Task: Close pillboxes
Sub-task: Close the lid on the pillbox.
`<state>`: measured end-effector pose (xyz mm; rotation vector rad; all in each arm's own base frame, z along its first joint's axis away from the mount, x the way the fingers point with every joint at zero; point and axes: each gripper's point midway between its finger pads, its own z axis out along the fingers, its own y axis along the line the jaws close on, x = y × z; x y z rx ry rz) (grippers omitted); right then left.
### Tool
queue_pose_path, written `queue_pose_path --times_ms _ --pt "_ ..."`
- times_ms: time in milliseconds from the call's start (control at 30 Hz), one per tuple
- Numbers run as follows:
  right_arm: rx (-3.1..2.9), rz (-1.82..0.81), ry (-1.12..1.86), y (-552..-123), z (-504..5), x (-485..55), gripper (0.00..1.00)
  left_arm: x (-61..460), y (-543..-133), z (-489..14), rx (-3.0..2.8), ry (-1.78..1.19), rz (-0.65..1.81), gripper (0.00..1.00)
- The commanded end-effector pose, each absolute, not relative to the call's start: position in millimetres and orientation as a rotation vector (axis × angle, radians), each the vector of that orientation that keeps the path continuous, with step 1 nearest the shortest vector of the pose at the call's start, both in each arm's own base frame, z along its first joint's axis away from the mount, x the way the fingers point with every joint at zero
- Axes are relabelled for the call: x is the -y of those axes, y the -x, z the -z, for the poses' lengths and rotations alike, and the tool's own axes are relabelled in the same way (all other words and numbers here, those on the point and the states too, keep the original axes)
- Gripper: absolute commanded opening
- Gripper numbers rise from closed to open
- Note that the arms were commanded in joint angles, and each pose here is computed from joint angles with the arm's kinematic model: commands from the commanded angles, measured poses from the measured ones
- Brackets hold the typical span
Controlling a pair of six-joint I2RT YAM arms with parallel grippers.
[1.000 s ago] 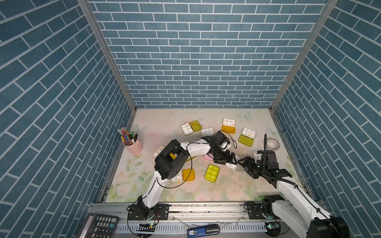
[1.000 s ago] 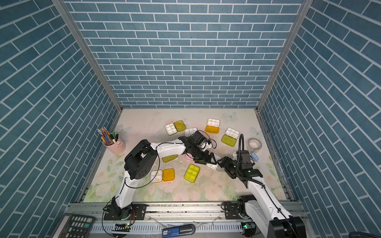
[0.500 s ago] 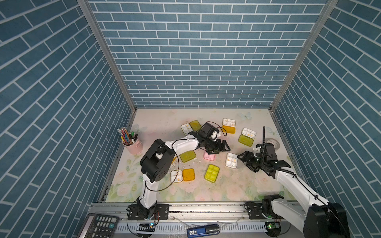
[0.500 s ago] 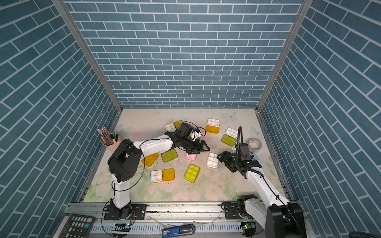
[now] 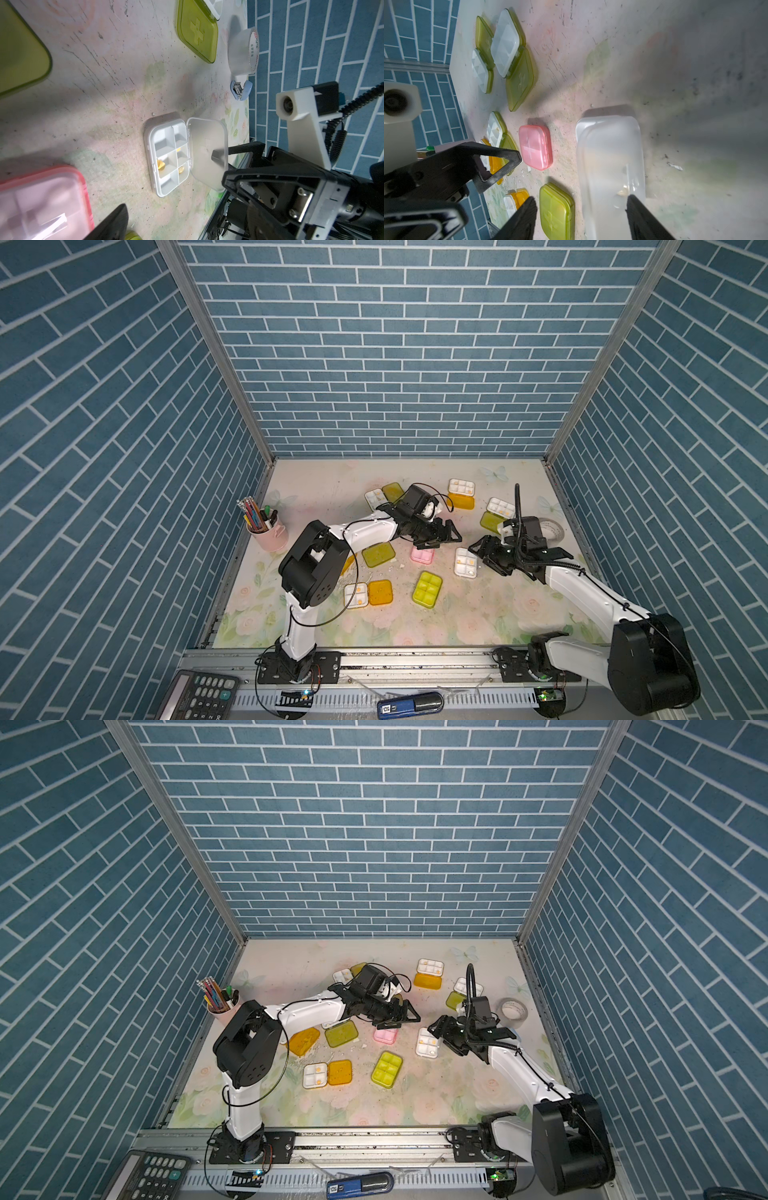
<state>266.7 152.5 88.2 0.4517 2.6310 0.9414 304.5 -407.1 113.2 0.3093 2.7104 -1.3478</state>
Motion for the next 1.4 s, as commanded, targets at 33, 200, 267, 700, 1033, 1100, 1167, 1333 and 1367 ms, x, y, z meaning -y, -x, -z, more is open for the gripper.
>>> queue_pose_path --times_ms 33,200,267,700,1033,1100,1167,1333,1367 --pt "-2.601 -0.967 -0.393 -282.8 -97.1 -168.2 0.69 396.8 -308.8 -110.7 -2.72 -0.271 1.315 0.91" --pt "-2.637 -0.875 -0.391 -285.7 -94.4 -162.6 0.65 386.0 -317.8 -114.7 -2.707 -0.223 1.279 0.91" --pt "-2.715 -0.701 -0.408 -280.9 -82.8 -146.3 0.6 382.7 -320.6 -114.8 -2.705 -0.202 1.268 0.91" --pt "-2.981 -0.375 -0.124 -260.1 -53.9 -138.7 0.6 338.9 -341.5 -99.5 -2.735 0.041 1.047 0.92" --pt "-3.027 -0.309 -0.038 -262.3 -40.7 -150.6 0.64 328.3 -350.2 -99.5 -2.717 0.117 1.057 0.93" --pt "-3.031 -0.303 -0.031 -263.1 -39.3 -152.6 0.64 328.8 -349.8 -98.5 -2.721 0.12 1.061 0.92" --pt "-3.035 -0.291 -0.027 -262.7 -37.8 -152.2 0.64 329.3 -349.2 -98.3 -2.722 0.121 1.068 0.92" --pt "-3.05 -0.268 -0.027 -259.8 -32.3 -149.7 0.64 330.3 -349.4 -99.2 -2.719 0.121 1.077 0.93" --pt "-3.052 -0.26 -0.028 -259.1 -31.1 -148.7 0.64 330.6 -349.4 -99.4 -2.718 0.121 1.081 0.93"
